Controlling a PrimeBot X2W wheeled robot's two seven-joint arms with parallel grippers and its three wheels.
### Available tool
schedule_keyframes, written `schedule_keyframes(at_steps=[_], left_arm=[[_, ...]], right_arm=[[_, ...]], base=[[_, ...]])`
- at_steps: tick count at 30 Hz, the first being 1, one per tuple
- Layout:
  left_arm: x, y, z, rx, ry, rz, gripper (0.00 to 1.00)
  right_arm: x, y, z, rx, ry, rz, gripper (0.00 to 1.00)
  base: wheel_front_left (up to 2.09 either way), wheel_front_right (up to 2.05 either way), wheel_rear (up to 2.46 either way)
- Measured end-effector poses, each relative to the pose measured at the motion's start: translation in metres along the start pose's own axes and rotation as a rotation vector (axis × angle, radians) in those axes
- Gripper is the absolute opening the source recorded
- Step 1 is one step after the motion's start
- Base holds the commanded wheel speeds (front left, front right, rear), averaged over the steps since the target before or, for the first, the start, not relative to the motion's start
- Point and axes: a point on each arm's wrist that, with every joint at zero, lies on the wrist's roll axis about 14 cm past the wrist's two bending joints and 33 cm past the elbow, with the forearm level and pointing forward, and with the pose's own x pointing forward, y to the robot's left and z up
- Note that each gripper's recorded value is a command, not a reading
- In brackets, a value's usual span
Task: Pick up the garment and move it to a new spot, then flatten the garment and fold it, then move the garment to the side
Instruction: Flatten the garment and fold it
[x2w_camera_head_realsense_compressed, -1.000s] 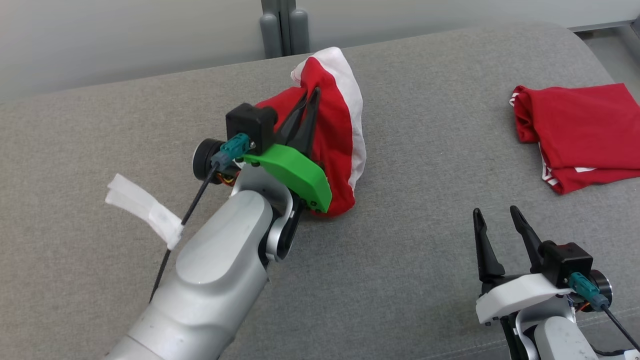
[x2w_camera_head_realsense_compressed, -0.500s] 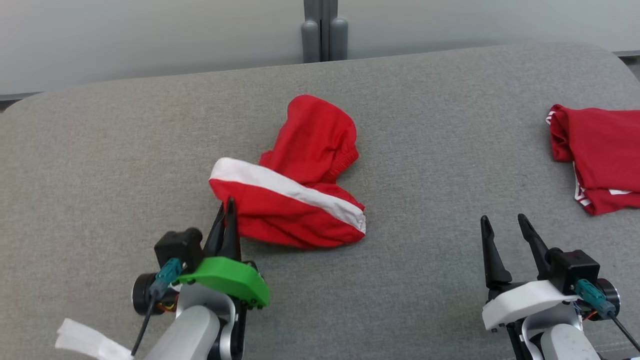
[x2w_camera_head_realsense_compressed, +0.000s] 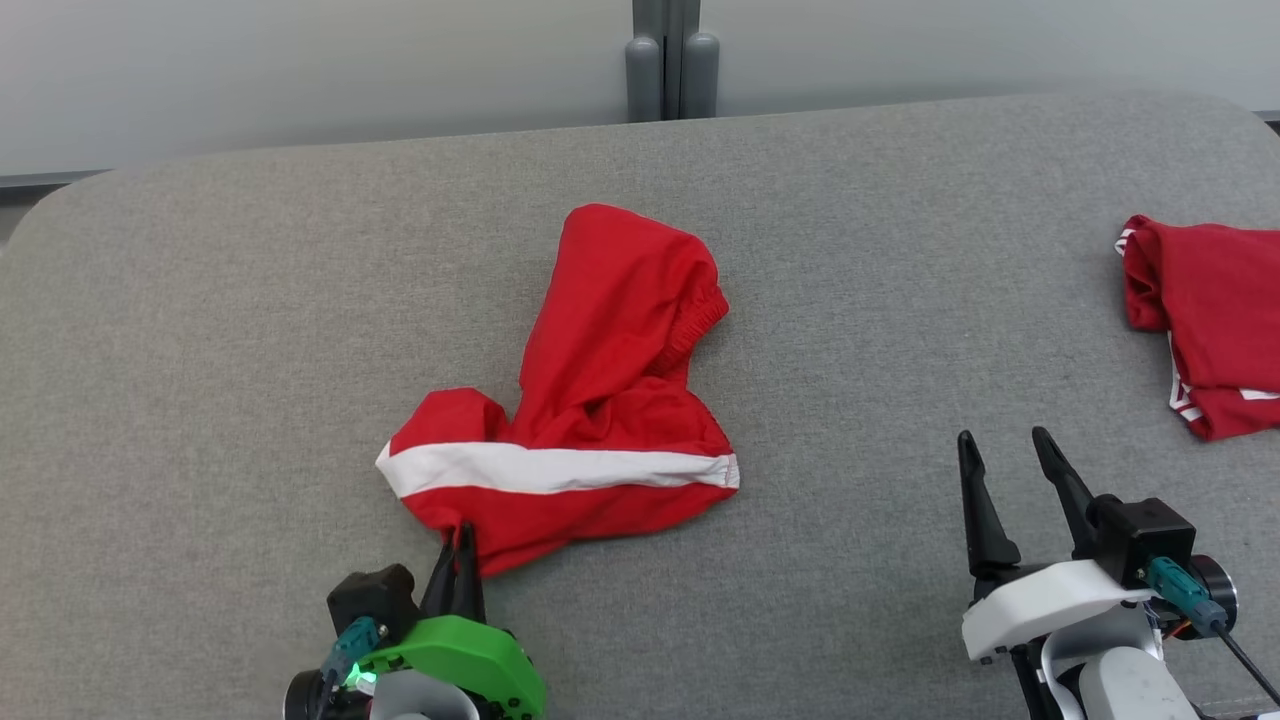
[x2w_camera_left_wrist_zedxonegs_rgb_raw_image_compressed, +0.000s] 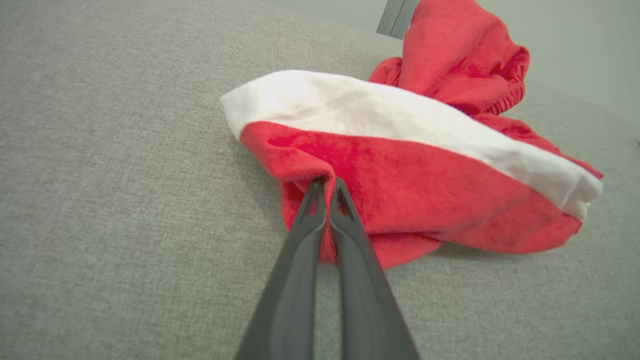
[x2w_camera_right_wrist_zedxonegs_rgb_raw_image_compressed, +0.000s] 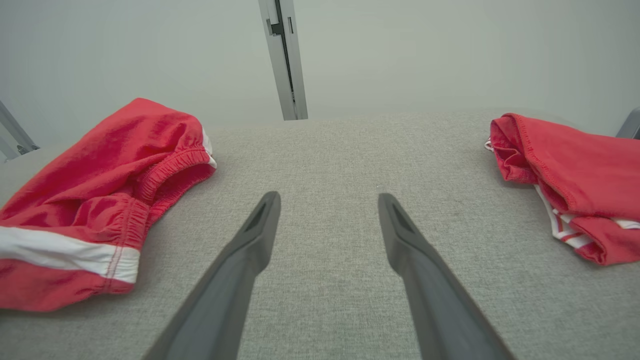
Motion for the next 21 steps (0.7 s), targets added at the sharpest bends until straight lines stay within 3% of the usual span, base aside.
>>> schedule_keyframes(at_steps=[5, 6, 7, 8, 9, 21], left_arm=[[-0.003, -0.003, -0.017, -0.013, 0.049, -0.010, 0.00], [-0.004, -0.004, -0.021, -0.010, 0.061, -0.015, 0.08], [-0.005, -0.005, -0.025, -0.009, 0.071, -0.020, 0.28], [-0.006, -0.007, -0.028, -0.009, 0.081, -0.026, 0.56], [-0.007, -0.008, -0.030, -0.009, 0.089, -0.030, 1.00], [-0.004, -0.011, 0.026, -0.007, -0.092, -0.048, 1.00]], right_arm=[[-0.001, 0.001, 0.001, -0.001, -0.002, 0.003, 1.00], [-0.001, 0.001, 0.001, -0.001, -0.002, 0.002, 1.00], [-0.001, 0.001, 0.001, -0.001, -0.003, 0.002, 1.00], [-0.001, 0.001, 0.002, -0.001, -0.004, 0.002, 1.00], [-0.002, 0.001, 0.002, -0.001, -0.005, 0.002, 1.00], [-0.006, 0.001, 0.008, -0.002, -0.021, 0.000, 1.00]], base=[[0.00, 0.00, 0.00], [0.00, 0.00, 0.00], [0.00, 0.00, 0.00], [0.00, 0.00, 0.00], [0.00, 0.00, 0.00], [0.00, 0.00, 0.00]])
